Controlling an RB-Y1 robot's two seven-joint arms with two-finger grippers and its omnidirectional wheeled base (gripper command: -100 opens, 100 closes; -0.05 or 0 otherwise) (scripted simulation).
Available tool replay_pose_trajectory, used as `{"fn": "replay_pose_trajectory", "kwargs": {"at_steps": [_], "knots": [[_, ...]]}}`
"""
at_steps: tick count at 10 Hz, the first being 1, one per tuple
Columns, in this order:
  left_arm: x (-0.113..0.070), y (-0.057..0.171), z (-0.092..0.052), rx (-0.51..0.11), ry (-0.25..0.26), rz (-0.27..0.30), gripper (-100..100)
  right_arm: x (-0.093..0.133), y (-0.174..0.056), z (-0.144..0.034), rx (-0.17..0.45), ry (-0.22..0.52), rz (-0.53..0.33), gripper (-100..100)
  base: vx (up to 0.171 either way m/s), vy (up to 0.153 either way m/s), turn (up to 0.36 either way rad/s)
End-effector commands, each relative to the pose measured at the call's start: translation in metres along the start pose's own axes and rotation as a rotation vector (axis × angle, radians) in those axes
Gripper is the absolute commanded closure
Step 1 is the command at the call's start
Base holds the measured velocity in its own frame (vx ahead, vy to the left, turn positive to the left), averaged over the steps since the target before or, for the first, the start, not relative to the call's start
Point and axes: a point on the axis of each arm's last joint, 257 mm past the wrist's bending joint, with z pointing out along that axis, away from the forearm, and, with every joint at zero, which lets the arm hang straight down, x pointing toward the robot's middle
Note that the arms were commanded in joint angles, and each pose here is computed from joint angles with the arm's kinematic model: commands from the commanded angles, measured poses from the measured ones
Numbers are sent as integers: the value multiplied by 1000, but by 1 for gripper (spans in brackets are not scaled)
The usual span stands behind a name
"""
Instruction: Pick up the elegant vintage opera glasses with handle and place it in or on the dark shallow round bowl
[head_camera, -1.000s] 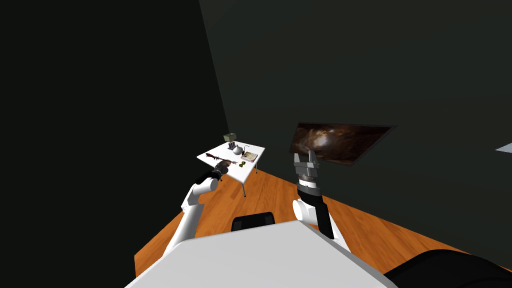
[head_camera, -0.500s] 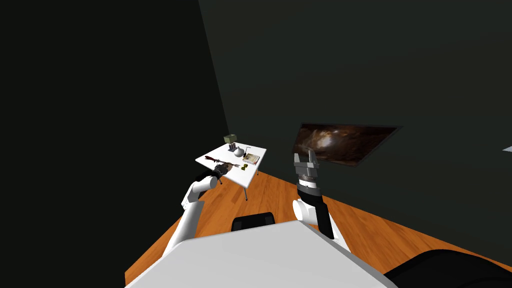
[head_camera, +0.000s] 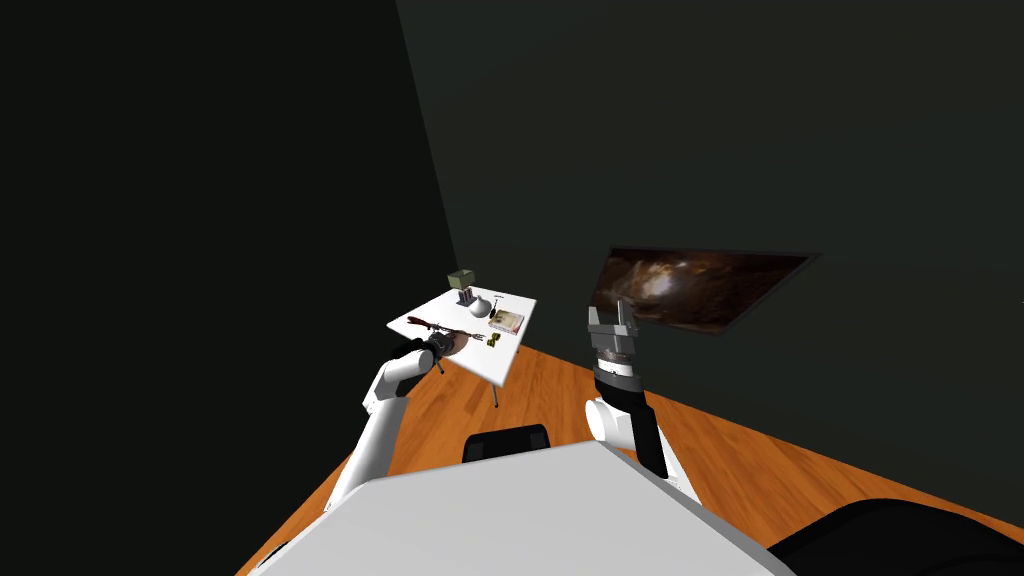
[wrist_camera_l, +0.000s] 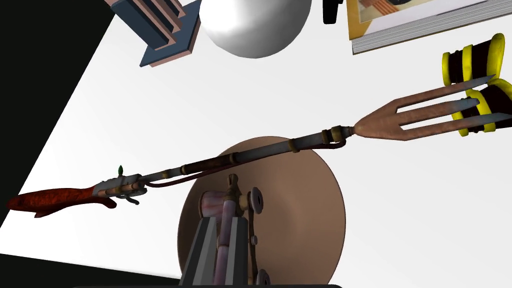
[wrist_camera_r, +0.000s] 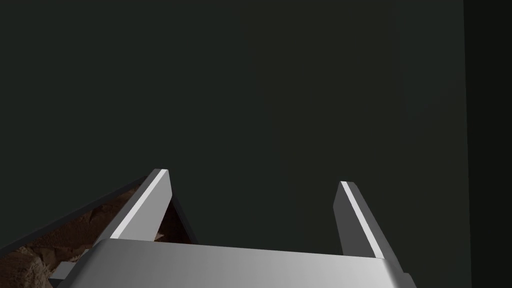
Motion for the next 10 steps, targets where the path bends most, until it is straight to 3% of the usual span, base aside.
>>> {"fn": "replay_pose_trajectory", "kwargs": {"at_steps": [1, 3, 4, 8, 9, 10], "knots": [[-5, 4, 1, -18, -21, -19, 100, 0, 0, 0, 0, 0, 0, 0, 71, 72, -26], [-6, 4, 1, -22, -25, -24, 100, 0, 0, 0, 0, 0, 0, 0, 67, 58, -21], [-7, 4, 1, -24, -28, -26, -100, 0, 0, 0, 0, 0, 0, 0, 8, 8, 1], [-7, 4, 1, -24, -28, -25, -100, 0, 0, 0, 0, 0, 0, 0, 0, 0, 0], [-7, 4, 1, -24, -28, -25, 0, 0, 0, 0, 0, 0, 0, 0, 0, 0, 0], [-1, -4, -6, -23, -27, -27, -100, 0, 0, 0, 0, 0, 0, 0, 1, -5, -15]]}}
